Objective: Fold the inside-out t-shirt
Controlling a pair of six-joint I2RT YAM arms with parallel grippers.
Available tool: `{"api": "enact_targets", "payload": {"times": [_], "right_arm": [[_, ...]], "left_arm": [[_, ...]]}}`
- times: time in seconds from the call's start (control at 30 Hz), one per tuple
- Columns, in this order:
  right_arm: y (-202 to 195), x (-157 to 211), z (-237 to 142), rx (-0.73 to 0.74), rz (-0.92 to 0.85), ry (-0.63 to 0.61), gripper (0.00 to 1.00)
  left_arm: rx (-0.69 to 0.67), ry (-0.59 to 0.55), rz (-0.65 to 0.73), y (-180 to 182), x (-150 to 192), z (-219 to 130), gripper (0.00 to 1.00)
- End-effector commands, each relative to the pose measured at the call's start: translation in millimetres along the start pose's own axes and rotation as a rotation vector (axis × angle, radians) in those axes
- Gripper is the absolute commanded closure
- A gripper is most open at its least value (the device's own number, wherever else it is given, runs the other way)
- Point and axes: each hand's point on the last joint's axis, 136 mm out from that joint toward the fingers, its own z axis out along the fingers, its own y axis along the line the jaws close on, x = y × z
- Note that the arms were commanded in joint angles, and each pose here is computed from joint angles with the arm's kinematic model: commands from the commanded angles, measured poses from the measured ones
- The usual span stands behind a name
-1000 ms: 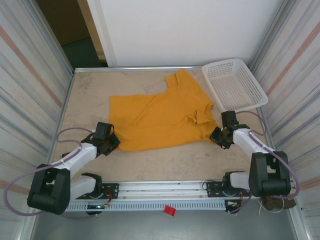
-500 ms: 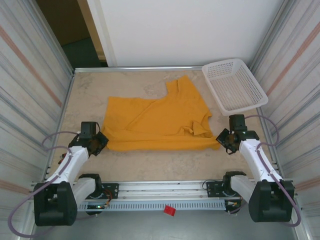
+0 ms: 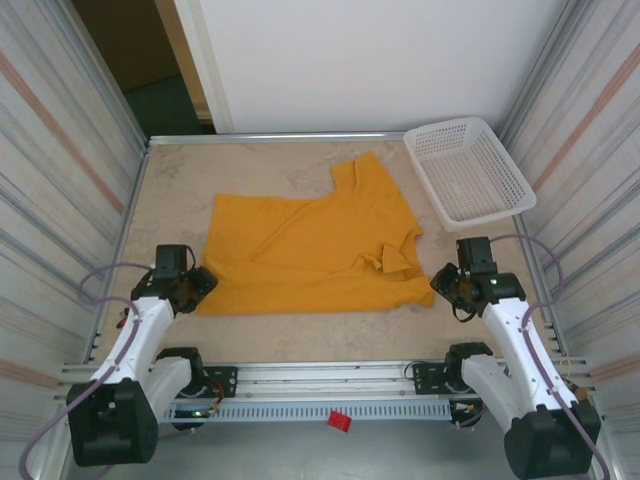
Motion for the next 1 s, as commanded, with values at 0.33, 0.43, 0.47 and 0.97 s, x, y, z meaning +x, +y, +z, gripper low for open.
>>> {"api": "enact_targets", "payload": {"times": [0.33,0.43,0.47,0.97], "right_arm": [[104,-2,51,0.138,-0.604,0.101,0.56],[111,8,69,0.163,-0.661,0.128,0.55],[112,10,74,0.18,-0.679,0.131,0.54],[115,-15,91,0.259,-0.705,0.082,1.0]], "left_arm": [[0.105,-0.026,0.076,-53,-30,-11,0.41],[0.1,0.013,0.102,-57,-19,-1,0.41],[0.101,0.025,0.105,-58,-14,3,0.41],[0.003,0.094,0.12,-36,11,43,0.41]]}}
